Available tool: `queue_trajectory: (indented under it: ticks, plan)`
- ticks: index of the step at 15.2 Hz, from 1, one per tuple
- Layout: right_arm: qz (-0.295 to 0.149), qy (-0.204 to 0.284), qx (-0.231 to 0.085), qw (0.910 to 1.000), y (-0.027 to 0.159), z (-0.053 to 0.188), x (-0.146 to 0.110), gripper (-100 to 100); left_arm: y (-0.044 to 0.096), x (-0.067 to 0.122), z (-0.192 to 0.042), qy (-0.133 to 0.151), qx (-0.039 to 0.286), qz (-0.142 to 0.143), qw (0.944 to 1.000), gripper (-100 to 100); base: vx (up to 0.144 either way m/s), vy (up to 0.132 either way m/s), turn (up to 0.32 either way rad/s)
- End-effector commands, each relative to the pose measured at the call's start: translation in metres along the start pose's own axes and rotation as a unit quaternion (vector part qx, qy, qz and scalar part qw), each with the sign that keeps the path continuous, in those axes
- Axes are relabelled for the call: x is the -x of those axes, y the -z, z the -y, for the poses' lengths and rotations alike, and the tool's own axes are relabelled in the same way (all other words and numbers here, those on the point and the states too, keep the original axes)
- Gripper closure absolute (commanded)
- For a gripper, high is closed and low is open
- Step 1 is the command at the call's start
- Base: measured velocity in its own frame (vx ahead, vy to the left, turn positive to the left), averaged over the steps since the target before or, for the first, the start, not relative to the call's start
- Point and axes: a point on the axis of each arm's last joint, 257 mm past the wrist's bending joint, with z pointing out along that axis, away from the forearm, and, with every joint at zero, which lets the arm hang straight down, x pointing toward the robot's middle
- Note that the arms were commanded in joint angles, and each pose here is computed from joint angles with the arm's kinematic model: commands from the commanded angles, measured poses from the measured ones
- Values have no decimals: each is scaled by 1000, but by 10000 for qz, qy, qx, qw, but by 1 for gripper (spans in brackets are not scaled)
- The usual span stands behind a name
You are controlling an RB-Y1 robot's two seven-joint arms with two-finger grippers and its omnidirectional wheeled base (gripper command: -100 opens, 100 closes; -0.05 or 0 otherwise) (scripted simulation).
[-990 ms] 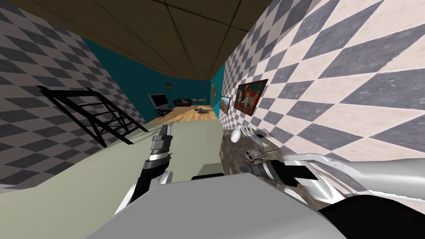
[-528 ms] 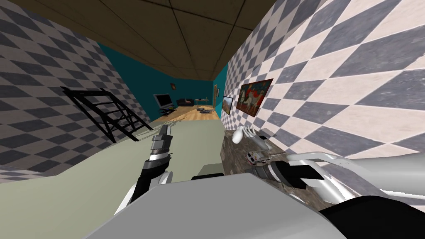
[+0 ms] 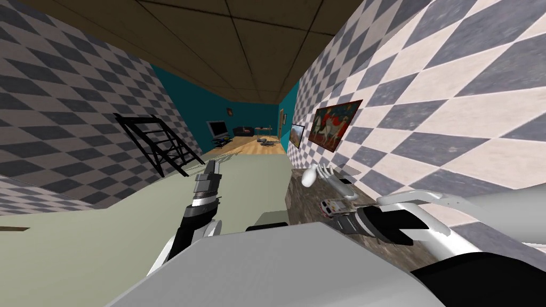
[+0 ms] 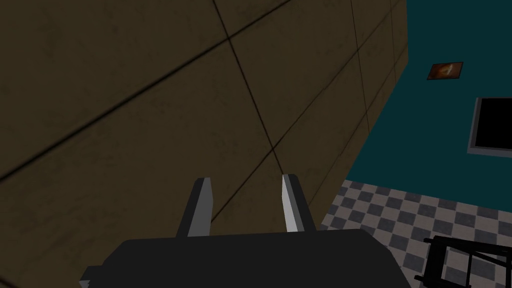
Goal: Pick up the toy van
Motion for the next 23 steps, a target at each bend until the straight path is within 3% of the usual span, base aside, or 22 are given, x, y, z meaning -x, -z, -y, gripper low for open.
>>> queue_trajectory:
  ticks: [1, 4, 5, 11, 12, 13, 23]
  plan:
    - [-85, 25, -241, 9997, 7, 15, -3, -100, 0, 0, 0, 0, 0, 0, 10000, 0, 11, -9, 124]
    - [-170, 51, -509, 9985, 17, 30, -6, -100, 0, 0, 0, 0, 0, 0, 10000, 0, 28, -5, 149]
    - [-141, 37, -416, 9990, 14, 25, -7, -100, 0, 0, 0, 0, 0, 0, 10000, 0, 24, -2, 42]
    - [-95, -56, -452, 9989, -4, 47, -15, -100, 0, 0, 0, 0, 0, 0, 10000, 0, -6, 31, 48]
    - [-102, -37, -442, 9990, -1, 41, -12, -100, 0, 0, 0, 0, 0, 0, 10000, 0, -5, 21, 13]
    - [-101, -39, -447, 9989, -1, 42, -12, 100, 0, 0, 0, 0, 0, 0, 10000, 0, -2, 7, -2]
    - [-138, 25, -442, 9989, 11, 32, -9, 100, 0, 0, 0, -1, 0, 0, 10000, 0, 4, -20, -27]
